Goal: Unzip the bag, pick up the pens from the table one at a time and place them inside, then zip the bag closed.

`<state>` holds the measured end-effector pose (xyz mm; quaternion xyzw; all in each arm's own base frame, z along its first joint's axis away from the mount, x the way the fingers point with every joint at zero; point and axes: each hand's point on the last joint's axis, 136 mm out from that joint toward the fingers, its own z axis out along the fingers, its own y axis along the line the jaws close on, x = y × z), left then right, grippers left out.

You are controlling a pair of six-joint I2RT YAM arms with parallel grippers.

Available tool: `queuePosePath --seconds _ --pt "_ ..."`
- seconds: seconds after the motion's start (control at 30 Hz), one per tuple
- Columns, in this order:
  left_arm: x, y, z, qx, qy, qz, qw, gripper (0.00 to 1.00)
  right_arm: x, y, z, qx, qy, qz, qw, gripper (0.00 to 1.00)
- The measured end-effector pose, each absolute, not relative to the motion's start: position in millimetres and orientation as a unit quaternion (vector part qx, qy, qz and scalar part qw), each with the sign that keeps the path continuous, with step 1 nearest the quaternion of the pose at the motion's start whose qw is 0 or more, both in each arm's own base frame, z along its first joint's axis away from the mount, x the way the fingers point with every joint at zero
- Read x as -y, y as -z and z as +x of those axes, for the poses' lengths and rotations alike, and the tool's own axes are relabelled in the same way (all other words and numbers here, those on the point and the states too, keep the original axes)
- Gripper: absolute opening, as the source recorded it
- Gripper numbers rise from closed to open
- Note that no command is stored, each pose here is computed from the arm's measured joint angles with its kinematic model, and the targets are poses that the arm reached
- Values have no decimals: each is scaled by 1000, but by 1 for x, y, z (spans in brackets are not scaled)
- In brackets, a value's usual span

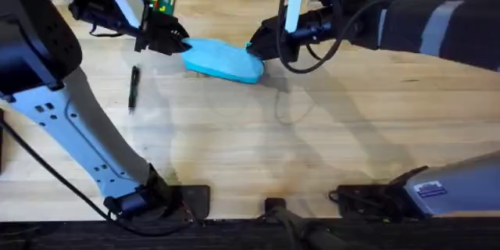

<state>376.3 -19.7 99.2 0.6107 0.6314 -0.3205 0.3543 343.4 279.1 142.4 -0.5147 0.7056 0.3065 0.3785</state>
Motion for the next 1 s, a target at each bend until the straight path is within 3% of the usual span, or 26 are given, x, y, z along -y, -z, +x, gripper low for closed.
queuePosePath --seconds 1.0 --pt "18 -99 377 -632 319 610 355 43 -335 -147 357 -646 -294 -538 454 31"
